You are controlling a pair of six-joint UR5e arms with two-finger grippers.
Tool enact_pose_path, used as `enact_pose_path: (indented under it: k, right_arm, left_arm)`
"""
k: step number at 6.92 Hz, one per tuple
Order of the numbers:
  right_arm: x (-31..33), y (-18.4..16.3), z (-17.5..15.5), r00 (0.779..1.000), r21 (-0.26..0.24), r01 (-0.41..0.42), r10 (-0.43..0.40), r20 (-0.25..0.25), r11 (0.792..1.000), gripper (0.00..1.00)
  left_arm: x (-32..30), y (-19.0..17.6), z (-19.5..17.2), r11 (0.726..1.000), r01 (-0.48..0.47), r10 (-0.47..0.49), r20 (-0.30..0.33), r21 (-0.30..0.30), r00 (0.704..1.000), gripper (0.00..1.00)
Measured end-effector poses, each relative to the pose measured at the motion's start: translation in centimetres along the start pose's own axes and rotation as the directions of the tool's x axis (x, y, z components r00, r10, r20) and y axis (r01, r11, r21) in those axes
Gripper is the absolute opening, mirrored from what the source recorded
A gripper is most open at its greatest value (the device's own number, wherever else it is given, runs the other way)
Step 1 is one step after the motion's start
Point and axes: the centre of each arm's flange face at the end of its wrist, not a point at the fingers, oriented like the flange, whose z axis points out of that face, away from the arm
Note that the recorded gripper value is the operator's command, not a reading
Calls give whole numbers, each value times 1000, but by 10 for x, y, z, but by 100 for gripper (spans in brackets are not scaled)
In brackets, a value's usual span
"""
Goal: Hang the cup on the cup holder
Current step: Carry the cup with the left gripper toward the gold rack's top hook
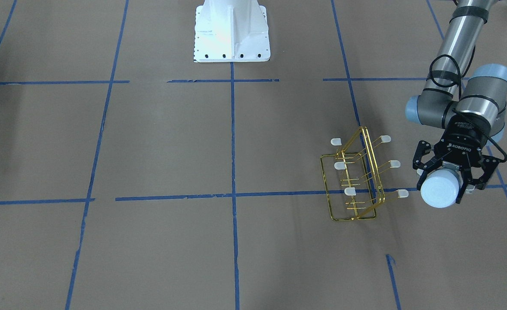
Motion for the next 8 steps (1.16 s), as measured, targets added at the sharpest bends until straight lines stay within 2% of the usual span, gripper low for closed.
enact_pose_path:
  k: [1,3,5,8]
  right_arm:
    - [0,0,0,1000,0,0,0,0,1000,100]
    - [0,0,0,1000,0,0,0,0,1000,100]
    - [0,0,0,1000,0,0,0,0,1000,100]
    - [0,0,0,1000,0,0,0,0,1000,100]
  left_arm:
    - [-7,-8,-1,998,63,-63,-13,14,998,5]
    - [-13,-18,-1,991,129,-128,-25,39,992,5]
    - [-21,-23,2,986,152,-150,-34,64,988,5]
    - [-27,-21,8,981,185,-183,-36,64,982,5]
